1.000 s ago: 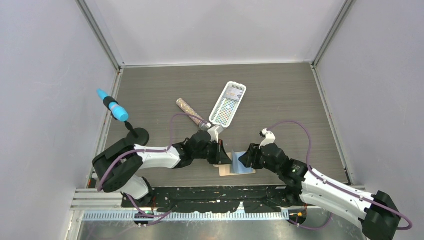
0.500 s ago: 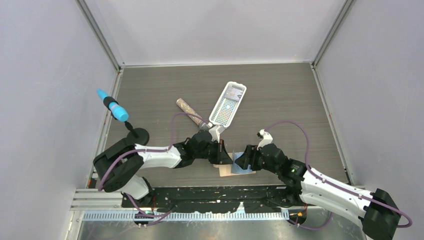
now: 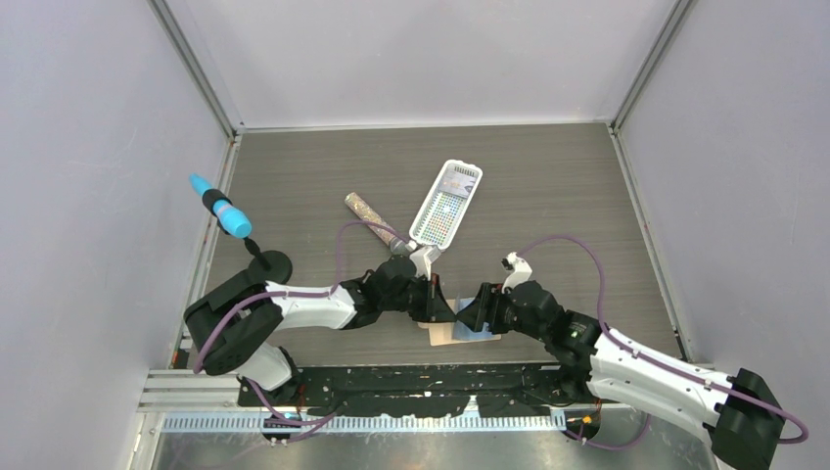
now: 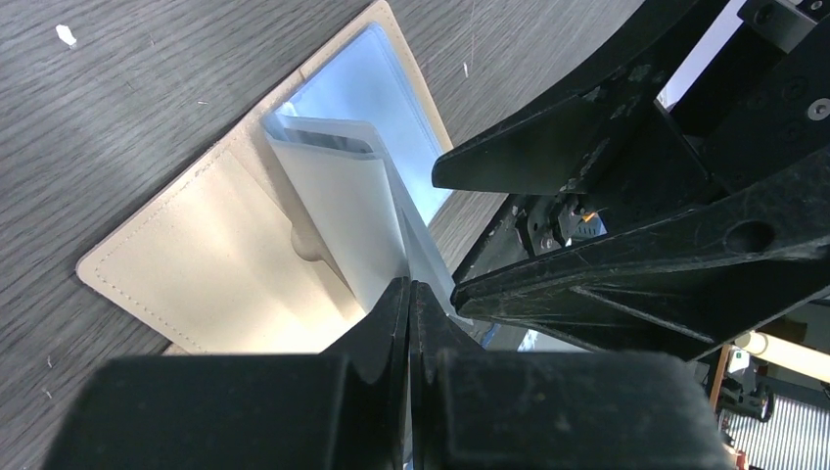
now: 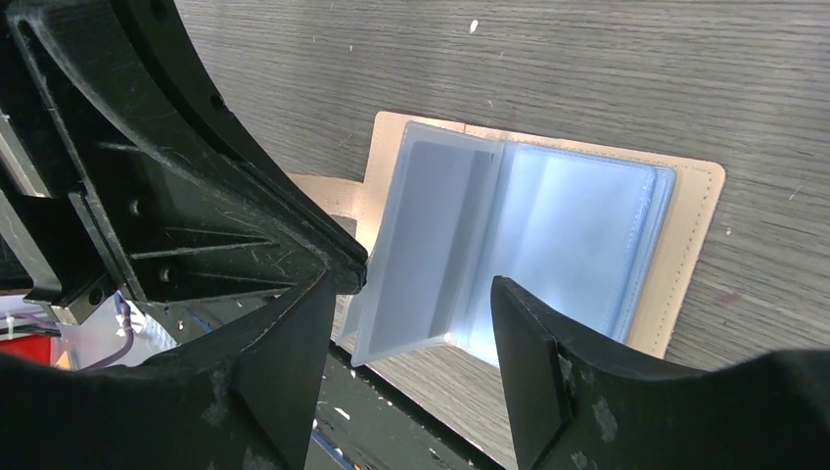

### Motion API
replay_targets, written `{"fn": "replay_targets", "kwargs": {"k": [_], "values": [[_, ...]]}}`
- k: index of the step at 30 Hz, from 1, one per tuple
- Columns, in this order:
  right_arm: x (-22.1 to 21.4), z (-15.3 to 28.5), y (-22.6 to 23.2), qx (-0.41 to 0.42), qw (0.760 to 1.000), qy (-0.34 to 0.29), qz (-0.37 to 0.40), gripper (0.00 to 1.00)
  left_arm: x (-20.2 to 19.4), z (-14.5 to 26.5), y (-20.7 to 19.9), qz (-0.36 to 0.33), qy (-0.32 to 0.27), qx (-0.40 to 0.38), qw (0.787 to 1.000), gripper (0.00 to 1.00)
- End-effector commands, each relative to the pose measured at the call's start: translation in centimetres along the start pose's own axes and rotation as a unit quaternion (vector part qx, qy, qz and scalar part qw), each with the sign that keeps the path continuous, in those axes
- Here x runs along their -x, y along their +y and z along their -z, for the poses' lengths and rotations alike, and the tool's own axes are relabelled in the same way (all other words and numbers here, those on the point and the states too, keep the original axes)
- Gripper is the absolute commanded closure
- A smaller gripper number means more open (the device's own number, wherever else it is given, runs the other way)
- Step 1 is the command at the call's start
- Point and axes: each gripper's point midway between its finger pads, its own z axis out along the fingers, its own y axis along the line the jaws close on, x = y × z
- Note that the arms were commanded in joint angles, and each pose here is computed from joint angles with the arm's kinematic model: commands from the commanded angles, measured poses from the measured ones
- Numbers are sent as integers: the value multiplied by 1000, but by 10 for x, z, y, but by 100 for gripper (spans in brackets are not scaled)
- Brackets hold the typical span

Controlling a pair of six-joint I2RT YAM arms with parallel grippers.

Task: Take the credit cards out of the card holder
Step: Remove the credit card from the card holder.

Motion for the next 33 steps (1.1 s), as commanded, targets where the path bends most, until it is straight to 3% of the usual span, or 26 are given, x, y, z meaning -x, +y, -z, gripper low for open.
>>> {"fn": "replay_targets", "kwargs": {"k": [1, 9, 16, 23, 29, 33], "values": [[15, 0, 17, 16, 1000, -17, -2, 33, 13, -1, -21, -12, -17, -31, 999, 100], [17, 5, -8, -50, 998, -24, 14, 38, 12, 3, -13, -11, -25, -16, 1000, 100], [23, 25, -43, -139, 989, -47, 24, 43, 3, 13, 17, -10, -27, 51, 998, 100], [28, 31, -34, -124, 991, -46, 30, 46, 0, 24, 34, -11, -34, 90, 995, 100], [38, 28, -7, -68, 995, -55, 45, 52, 12, 37, 27, -12, -57, 107, 993, 66], [37, 22, -14, -88, 993, -48, 55, 54, 18, 44, 12, -31, -58, 111, 992, 61]]}}
